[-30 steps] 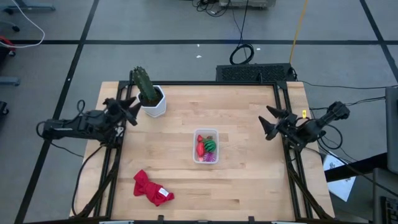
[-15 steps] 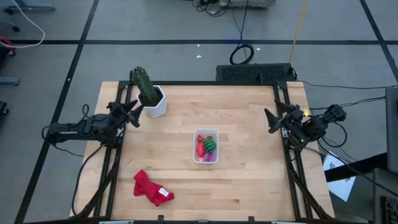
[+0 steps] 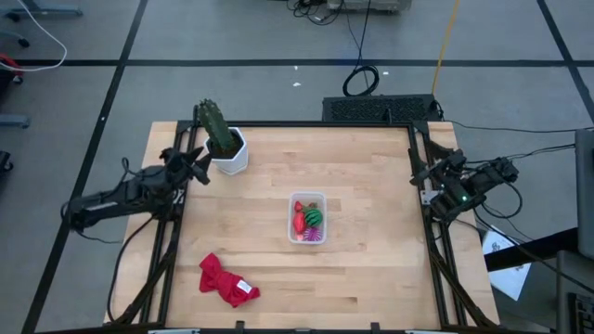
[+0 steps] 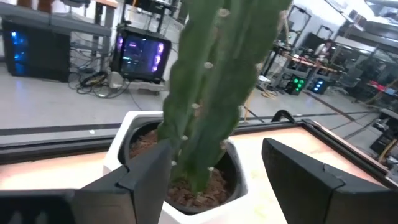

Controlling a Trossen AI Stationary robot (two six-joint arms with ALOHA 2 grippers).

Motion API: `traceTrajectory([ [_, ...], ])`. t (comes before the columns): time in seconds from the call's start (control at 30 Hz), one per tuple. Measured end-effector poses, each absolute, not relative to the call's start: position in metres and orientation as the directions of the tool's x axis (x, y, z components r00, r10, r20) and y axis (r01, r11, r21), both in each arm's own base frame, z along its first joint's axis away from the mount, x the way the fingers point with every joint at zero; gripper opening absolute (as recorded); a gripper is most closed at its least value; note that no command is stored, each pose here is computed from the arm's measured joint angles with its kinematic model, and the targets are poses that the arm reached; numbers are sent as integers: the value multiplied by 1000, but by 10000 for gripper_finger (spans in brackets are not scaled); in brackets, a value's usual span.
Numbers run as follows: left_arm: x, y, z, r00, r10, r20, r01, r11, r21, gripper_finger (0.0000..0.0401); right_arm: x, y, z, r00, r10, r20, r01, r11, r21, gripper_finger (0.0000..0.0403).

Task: Pick and placing Produce into tupperware
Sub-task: Return to Home Position

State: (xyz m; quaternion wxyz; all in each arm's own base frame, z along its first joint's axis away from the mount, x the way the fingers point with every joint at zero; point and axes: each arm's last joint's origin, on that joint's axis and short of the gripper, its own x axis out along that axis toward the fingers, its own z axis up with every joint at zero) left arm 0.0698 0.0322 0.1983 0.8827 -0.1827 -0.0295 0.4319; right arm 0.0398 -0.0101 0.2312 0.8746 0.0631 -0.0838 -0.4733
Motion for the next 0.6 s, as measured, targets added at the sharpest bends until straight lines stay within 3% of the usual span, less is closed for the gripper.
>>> traceTrajectory([
  [0.33,70,37,198,634,764,-117,-744,562,-363,253,54,-2,226,607,-773,183,760,632,148,354],
  [0.6,71,37,199,680,724,-117,-706,603,-373,253,55,-6,225,534,-825,184,818,560,135,354],
])
